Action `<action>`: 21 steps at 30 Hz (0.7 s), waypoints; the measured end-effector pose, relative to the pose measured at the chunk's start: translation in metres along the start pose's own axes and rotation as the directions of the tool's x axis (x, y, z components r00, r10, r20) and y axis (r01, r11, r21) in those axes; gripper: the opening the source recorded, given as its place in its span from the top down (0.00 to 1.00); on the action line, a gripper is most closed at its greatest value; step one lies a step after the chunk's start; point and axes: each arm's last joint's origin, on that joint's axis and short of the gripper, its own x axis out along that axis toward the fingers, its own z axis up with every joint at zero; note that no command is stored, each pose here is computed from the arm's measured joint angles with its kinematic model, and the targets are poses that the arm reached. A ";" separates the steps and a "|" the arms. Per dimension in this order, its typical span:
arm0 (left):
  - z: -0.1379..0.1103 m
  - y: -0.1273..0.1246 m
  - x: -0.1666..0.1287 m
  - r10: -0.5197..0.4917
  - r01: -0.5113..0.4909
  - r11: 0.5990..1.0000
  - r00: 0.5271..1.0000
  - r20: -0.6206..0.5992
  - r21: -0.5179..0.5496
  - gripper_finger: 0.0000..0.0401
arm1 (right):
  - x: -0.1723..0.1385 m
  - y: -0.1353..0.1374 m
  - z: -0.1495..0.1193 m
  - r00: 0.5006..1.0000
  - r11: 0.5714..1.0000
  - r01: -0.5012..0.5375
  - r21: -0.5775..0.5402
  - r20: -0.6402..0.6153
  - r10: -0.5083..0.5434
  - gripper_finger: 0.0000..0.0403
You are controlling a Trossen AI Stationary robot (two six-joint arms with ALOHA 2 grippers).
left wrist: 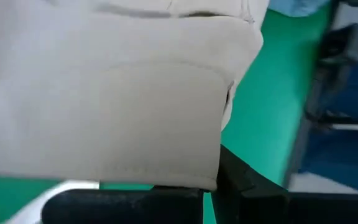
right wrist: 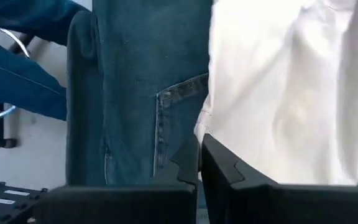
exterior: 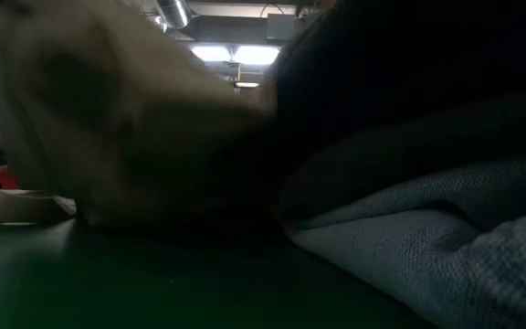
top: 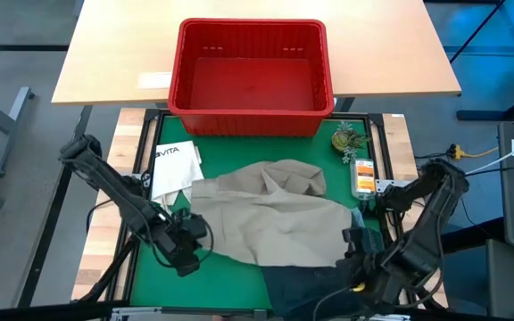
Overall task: Fold Laundry from Bin
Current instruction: Fold the brown shorts
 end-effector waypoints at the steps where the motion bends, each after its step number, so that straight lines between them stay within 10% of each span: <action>1: 0.001 -0.002 -0.010 -0.011 0.011 1.000 1.000 -0.019 0.003 0.99 | -0.004 -0.001 -0.002 1.000 1.000 -0.004 0.001 0.001 0.004 0.98; 21: -0.003 -0.035 -0.097 -0.182 0.182 0.983 0.983 0.004 -0.004 1.00 | -0.052 0.030 -0.049 0.982 0.989 -0.144 -0.039 0.114 0.147 0.98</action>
